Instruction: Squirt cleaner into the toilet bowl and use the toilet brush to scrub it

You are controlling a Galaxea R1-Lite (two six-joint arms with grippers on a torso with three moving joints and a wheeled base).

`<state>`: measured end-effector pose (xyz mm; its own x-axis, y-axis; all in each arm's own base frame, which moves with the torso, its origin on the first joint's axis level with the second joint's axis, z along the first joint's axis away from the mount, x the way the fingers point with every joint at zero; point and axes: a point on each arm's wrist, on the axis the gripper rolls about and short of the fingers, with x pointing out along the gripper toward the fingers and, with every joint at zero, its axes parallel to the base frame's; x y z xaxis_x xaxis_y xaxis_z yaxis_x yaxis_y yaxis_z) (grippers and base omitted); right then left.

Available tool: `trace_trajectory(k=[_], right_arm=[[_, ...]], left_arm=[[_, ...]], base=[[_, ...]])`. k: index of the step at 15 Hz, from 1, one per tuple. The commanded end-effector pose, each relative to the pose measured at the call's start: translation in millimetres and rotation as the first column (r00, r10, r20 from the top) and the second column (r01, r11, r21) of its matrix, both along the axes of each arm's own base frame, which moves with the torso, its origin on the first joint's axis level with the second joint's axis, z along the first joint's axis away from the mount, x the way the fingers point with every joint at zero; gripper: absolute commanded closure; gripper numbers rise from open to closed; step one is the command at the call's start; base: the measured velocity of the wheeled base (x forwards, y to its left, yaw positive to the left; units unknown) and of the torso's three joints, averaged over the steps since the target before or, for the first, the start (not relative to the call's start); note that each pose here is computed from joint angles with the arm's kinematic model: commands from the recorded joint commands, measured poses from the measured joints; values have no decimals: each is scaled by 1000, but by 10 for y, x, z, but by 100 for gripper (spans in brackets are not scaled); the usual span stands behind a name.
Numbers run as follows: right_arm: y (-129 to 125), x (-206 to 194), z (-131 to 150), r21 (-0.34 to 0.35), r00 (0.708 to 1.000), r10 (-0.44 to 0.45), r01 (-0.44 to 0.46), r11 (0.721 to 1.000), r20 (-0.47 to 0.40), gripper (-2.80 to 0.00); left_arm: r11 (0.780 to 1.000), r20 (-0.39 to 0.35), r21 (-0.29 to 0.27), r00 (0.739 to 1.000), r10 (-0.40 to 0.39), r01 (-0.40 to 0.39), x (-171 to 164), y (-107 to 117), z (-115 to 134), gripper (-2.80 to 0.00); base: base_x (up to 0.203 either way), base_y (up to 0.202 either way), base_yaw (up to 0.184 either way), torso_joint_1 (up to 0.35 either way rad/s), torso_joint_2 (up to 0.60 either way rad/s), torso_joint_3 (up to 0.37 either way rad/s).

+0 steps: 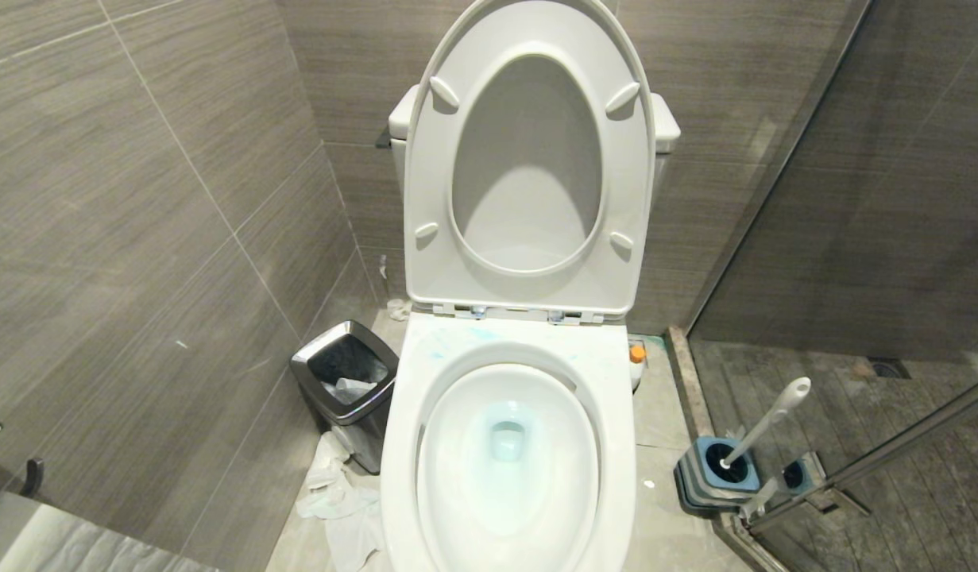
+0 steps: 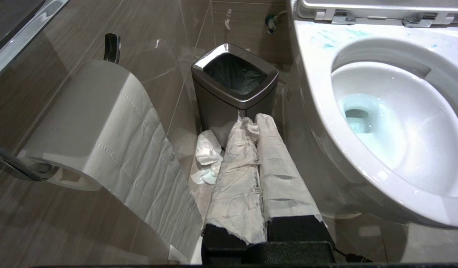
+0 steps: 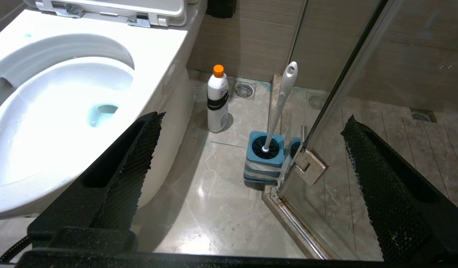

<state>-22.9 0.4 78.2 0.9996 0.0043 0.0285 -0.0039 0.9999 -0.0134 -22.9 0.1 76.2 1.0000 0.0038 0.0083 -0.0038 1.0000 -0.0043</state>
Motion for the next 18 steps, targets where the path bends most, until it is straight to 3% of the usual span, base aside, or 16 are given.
trace_trajectory(k=[1,18], right_arm=[[0,8,-29,-1,1000,0,0,1000,-10,-280],[0,8,-30,-1,1000,0,0,1000,-9,-280]], left_arm=[[1000,-7,-1,1000,1,-1,5,0,-17,0],[1000,-7,-2,1000,1,-1,6,0,-18,0]], base=[[0,0,0,0,0,0],[0,0,0,0,0,0]])
